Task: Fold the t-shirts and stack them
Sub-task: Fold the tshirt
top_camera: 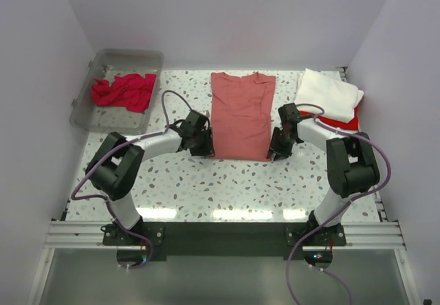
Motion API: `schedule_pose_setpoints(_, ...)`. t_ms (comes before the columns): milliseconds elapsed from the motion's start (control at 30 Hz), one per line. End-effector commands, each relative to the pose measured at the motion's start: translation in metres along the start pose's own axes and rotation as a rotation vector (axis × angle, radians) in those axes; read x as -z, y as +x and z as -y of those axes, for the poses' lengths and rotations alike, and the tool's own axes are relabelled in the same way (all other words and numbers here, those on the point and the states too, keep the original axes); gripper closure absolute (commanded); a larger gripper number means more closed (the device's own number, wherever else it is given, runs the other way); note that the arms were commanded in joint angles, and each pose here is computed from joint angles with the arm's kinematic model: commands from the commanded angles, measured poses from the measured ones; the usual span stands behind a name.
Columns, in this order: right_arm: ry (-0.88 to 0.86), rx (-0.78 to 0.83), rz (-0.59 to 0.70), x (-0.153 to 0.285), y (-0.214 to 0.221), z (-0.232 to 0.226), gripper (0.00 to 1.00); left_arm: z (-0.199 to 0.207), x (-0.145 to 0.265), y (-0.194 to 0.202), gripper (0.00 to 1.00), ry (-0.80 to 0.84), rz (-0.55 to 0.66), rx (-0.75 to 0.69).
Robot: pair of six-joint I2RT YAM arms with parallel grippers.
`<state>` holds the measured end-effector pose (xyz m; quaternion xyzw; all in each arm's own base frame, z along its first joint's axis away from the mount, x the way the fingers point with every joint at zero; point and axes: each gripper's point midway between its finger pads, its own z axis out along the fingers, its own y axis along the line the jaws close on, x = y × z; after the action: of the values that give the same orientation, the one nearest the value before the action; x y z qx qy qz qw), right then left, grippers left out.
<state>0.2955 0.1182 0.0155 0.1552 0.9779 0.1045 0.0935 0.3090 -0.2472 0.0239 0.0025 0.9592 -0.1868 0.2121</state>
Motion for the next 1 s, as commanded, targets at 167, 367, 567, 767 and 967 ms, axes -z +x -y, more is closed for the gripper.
schedule_pose_setpoints(167, -0.024, 0.041, -0.075, -0.017, 0.022, -0.007, 0.80, -0.001, -0.008, 0.005, 0.72, -0.015, -0.030, 0.001)
schedule_pose_setpoints(367, -0.030, 0.058, -0.099, -0.014, 0.025, -0.010, 1.00, -0.001, -0.008, 0.009, 1.00, -0.009, -0.045, -0.012)
schedule_pose_setpoints(567, -0.030, 0.104, -0.131, 0.012, 0.035, -0.008, 1.00, -0.001, 0.009, 0.014, 1.00, 0.008, -0.057, -0.062)
schedule_pose_setpoints(767, -0.029, 0.166, -0.206, 0.046, 0.065, 0.004, 1.00, 0.010, 0.040, 0.043, 1.00, 0.082, -0.161, -0.145)
schedule_pose_setpoints(967, -0.039, 0.218, -0.214, 0.087, 0.097, 0.002, 1.00, 0.022, 0.081, 0.069, 1.00, 0.121, -0.209, -0.133)
